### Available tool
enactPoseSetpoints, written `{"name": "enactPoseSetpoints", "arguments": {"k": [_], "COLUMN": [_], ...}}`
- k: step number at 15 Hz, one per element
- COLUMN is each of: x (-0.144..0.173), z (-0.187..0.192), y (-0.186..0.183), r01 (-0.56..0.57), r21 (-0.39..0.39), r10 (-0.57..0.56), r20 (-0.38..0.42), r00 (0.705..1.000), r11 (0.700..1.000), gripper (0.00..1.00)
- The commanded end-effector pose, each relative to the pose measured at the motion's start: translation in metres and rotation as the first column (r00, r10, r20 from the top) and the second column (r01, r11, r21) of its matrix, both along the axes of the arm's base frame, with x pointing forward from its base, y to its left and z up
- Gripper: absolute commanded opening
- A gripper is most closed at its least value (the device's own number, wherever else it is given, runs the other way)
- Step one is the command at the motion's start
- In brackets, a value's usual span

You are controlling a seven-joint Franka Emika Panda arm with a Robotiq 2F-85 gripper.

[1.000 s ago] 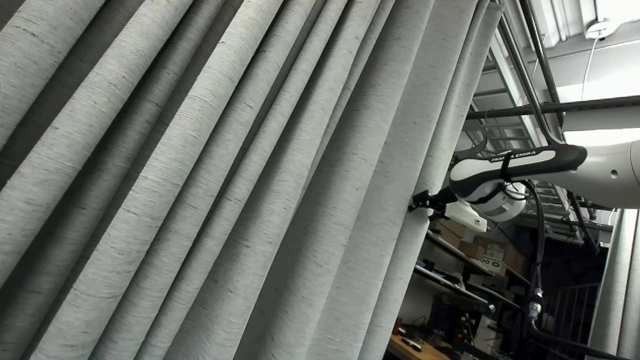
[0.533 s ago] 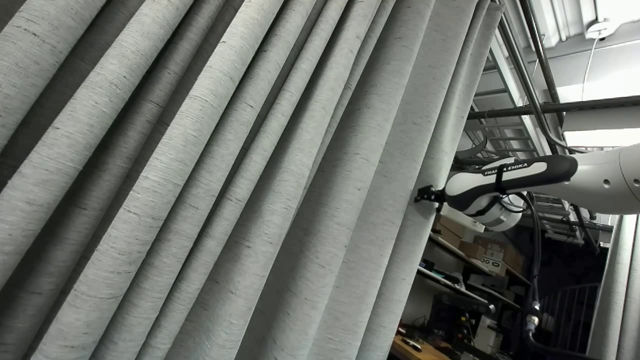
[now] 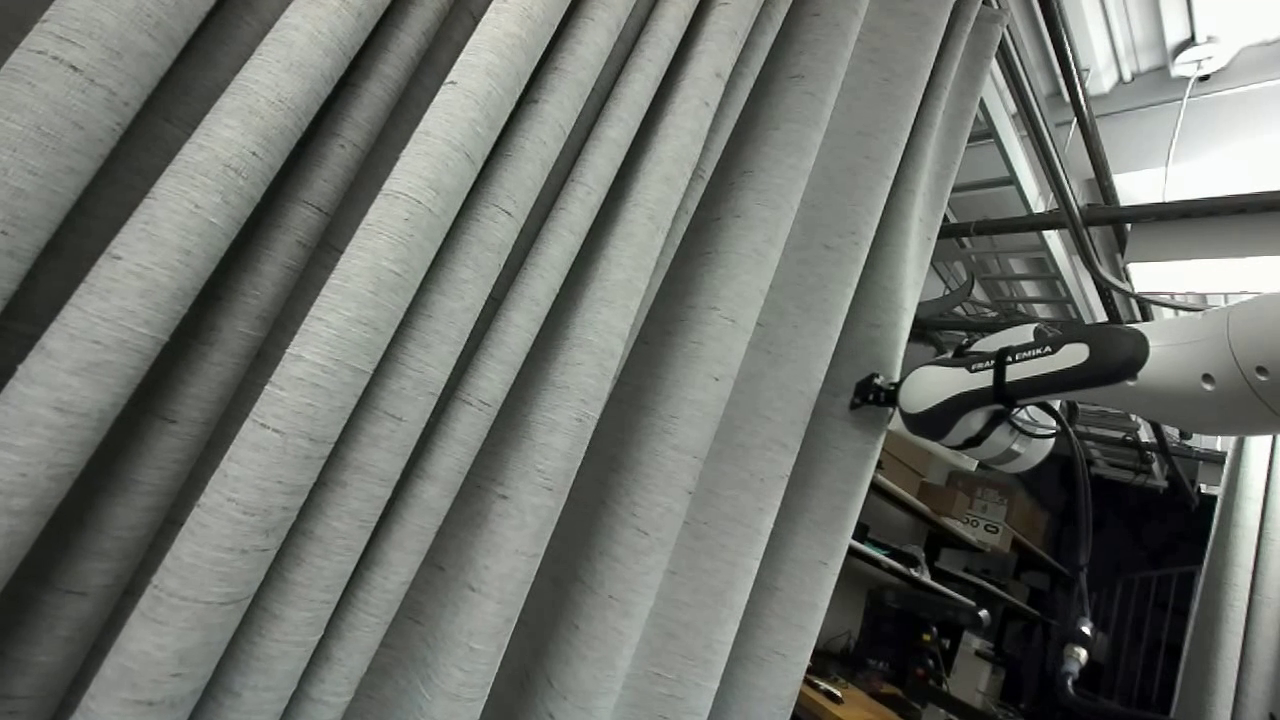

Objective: Pull the curtain to the left

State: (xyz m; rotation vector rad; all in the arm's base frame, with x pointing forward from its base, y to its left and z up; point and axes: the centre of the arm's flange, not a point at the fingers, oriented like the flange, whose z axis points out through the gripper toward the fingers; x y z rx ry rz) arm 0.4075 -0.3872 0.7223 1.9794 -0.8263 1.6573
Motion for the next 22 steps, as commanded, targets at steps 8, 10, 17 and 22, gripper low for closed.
{"name": "enactPoseSetpoints", "arguments": {"k": [8, 10, 17, 22], "x": [0.018, 0.032, 0.097, 0.131], "z": [0.007, 0.003, -0.018, -0.024], "y": [0.019, 0.035, 0.143, 0.245], "r01": [0.016, -0.019, -0.207, -0.374], "r21": [0.0, 0.015, 0.019, 0.015], "r10": [-0.016, 0.019, 0.208, 0.372], "r20": [-0.006, -0.03, -0.114, -0.144], "r00": [1.0, 0.999, 0.971, 0.917], "r11": [1.0, 1.0, 0.978, 0.927], "gripper": [0.0, 0.0, 0.0, 0.0]}}
